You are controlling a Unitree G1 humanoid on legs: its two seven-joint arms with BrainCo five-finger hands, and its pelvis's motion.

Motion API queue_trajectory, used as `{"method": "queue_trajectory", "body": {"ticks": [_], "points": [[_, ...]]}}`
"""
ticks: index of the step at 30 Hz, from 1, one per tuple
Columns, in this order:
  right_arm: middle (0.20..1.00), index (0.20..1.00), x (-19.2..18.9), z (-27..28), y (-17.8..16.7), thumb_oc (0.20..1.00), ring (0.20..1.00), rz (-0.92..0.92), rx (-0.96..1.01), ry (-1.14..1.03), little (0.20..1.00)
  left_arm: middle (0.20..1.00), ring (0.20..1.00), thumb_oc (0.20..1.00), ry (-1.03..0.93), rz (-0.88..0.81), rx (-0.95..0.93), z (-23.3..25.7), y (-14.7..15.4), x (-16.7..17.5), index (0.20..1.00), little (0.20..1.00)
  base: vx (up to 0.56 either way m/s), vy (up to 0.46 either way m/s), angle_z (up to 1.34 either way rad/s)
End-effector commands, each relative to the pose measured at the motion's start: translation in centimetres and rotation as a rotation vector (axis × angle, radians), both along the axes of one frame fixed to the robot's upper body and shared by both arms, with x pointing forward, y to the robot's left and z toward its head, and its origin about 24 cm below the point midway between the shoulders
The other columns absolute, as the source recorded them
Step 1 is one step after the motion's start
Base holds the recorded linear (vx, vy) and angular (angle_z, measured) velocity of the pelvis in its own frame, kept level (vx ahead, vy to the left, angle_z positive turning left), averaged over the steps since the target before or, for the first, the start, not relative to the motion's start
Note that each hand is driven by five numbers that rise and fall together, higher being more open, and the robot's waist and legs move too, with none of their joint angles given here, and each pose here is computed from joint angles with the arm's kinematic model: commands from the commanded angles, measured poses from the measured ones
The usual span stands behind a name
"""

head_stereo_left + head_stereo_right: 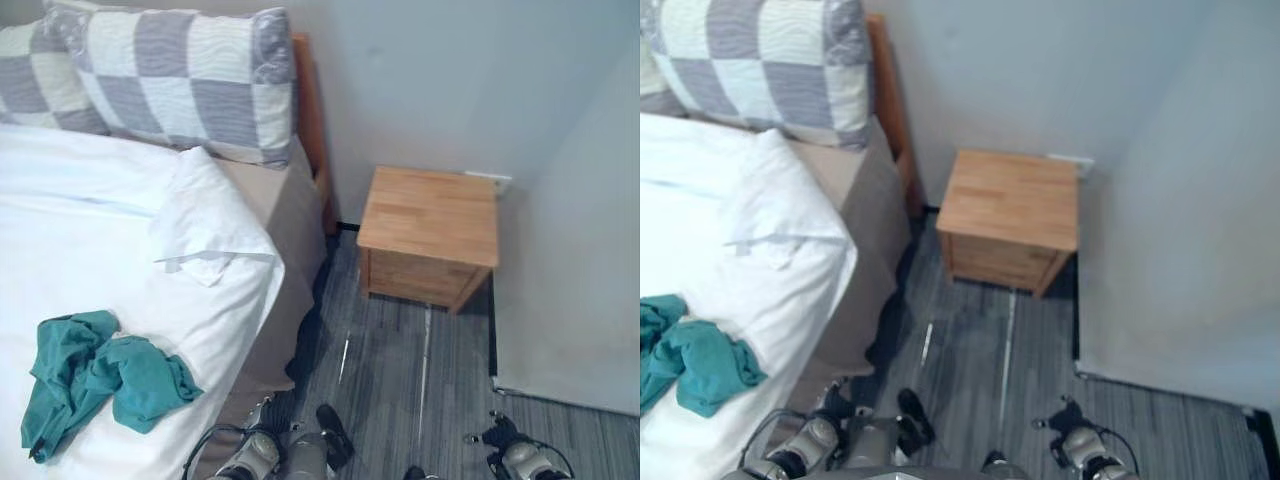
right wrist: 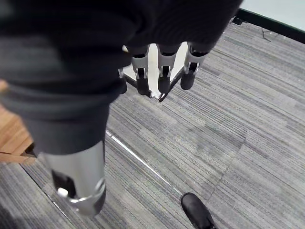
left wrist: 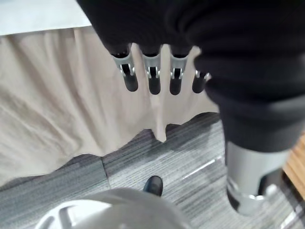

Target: Tidy up the quilt and then pick up the clothes from the bed and put them into the laundry hamper.

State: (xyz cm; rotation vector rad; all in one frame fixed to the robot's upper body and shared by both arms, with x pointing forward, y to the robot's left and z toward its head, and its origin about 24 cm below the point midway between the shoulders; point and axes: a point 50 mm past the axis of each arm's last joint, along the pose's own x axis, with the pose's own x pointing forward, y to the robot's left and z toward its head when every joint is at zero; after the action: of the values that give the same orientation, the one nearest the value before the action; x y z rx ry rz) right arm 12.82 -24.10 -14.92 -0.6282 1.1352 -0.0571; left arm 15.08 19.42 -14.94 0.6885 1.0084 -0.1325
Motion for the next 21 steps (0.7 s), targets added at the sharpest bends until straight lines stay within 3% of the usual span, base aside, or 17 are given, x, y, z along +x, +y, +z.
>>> {"method": "queue_trajectory", "body": {"ticks": [1,6,11,18,21], "points": [[1.000,1.000,2.9,1.1,0.7,1.000,1.000,0.062,0.001,-0.115,1.000,1.000,1.000,1.000,0.000,0.024,0.090,0.3,2.4,-0.1,1.000,1.000,0.15,0.053,1.03],[1.000,1.000,7.0,3.5,1.7,1.000,1.000,0.128,0.017,-0.313,1.000,1.000,1.000,1.000,-0.023,0.057,0.115,0.6,3.5,-0.3,1.000,1.000,0.17,-0.056,1.35],[1.000,1.000,10.5,10.6,-1.3,1.000,1.000,0.143,-0.065,-0.716,1.000,1.000,1.000,1.000,-0.007,0.083,0.118,0.4,4.3,-1.2,1.000,1.000,0.22,-0.179,2.17],[1.000,1.000,15.5,21.3,-1.9,1.000,1.000,0.278,-0.260,-1.150,1.000,1.000,1.000,1.000,0.156,0.261,0.115,-1.2,5.5,-8.4,1.000,1.000,0.10,-0.180,1.12],[1.000,1.000,15.9,23.8,-2.7,1.000,1.000,0.285,-0.339,-1.228,1.000,1.000,1.000,1.000,0.171,0.257,0.126,-1.2,5.4,-8.5,1.000,1.000,-0.05,-0.063,0.70]]}}
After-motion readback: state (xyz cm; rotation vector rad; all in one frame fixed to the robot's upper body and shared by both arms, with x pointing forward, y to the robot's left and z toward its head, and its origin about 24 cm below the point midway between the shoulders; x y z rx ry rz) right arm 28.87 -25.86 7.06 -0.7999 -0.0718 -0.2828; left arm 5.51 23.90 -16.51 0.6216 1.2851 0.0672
